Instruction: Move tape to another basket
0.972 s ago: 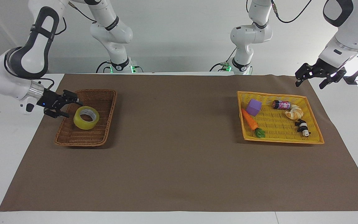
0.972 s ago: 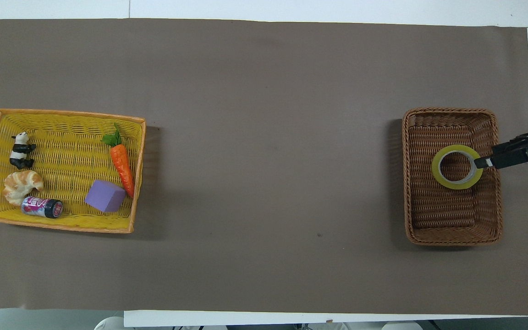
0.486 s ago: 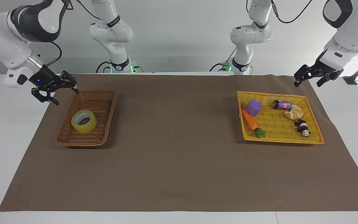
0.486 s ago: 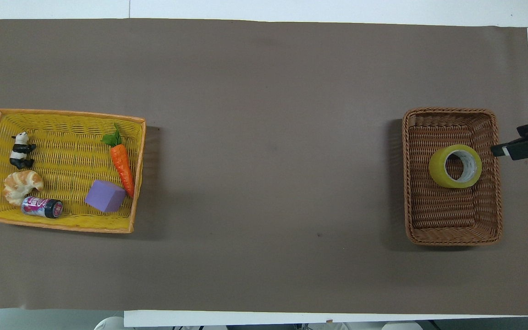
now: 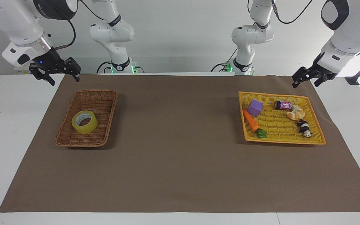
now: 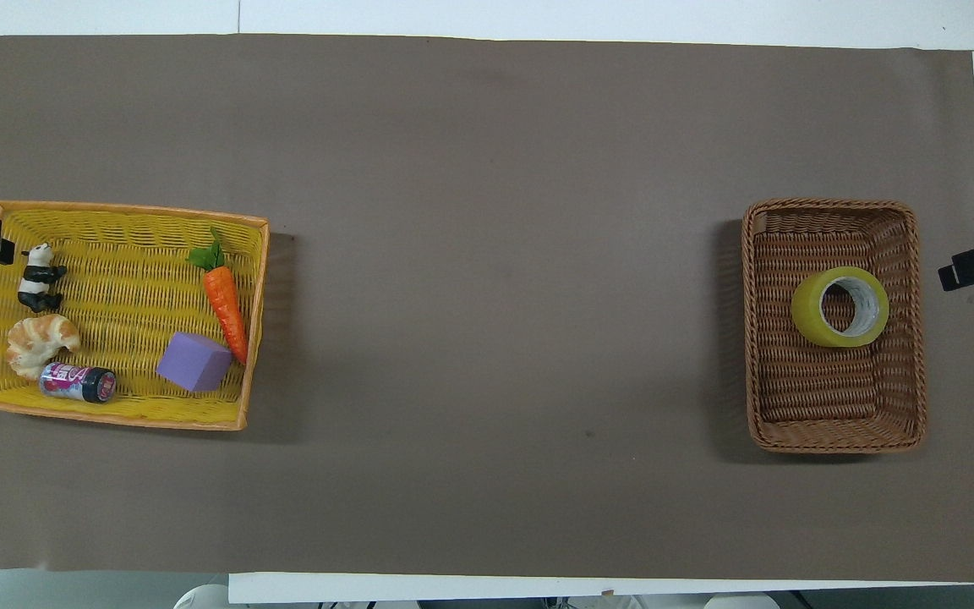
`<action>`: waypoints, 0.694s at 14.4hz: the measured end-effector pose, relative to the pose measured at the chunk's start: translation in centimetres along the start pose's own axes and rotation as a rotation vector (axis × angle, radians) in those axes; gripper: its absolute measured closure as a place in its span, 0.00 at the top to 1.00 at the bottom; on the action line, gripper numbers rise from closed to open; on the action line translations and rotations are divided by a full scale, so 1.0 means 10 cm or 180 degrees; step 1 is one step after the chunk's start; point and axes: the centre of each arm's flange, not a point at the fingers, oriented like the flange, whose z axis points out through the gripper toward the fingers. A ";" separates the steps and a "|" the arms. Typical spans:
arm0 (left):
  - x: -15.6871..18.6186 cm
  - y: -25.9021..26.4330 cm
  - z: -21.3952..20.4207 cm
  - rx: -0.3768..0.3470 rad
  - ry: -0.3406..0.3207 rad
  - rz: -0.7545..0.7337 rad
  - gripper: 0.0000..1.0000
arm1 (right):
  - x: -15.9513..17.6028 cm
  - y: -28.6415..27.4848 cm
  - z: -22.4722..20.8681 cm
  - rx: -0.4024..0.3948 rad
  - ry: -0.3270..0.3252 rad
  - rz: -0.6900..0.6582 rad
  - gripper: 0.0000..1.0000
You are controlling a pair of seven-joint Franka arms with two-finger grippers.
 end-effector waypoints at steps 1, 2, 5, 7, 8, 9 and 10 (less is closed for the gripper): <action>0.00 -0.01 0.00 0.0000 -0.0001 -0.0006 1.00 | -0.02 0.01 -0.05 0.0010 -0.0065 0.0080 1.00; 0.00 -0.02 0.00 0.0000 -0.0001 -0.0009 1.00 | -0.03 0.01 -0.13 0.0012 -0.0118 0.0145 1.00; 0.00 -0.02 0.00 0.0000 -0.0002 -0.0010 1.00 | 0.01 0.07 -0.23 0.0004 -0.0165 0.0253 1.00; 0.00 -0.02 0.00 0.0000 -0.0002 -0.0010 1.00 | 0.05 0.13 -0.19 0.0007 -0.0194 0.0292 1.00; 0.00 -0.02 0.00 0.0000 -0.0002 -0.0010 1.00 | 0.06 0.15 -0.18 0.0008 -0.0205 0.0301 1.00; 0.00 -0.02 0.00 0.0000 -0.0002 -0.0010 1.00 | 0.07 0.15 -0.17 0.0008 -0.0211 0.0300 1.00; 0.00 -0.02 0.00 0.0000 -0.0003 -0.0010 1.00 | 0.08 0.14 -0.17 0.0006 -0.0212 0.0294 1.00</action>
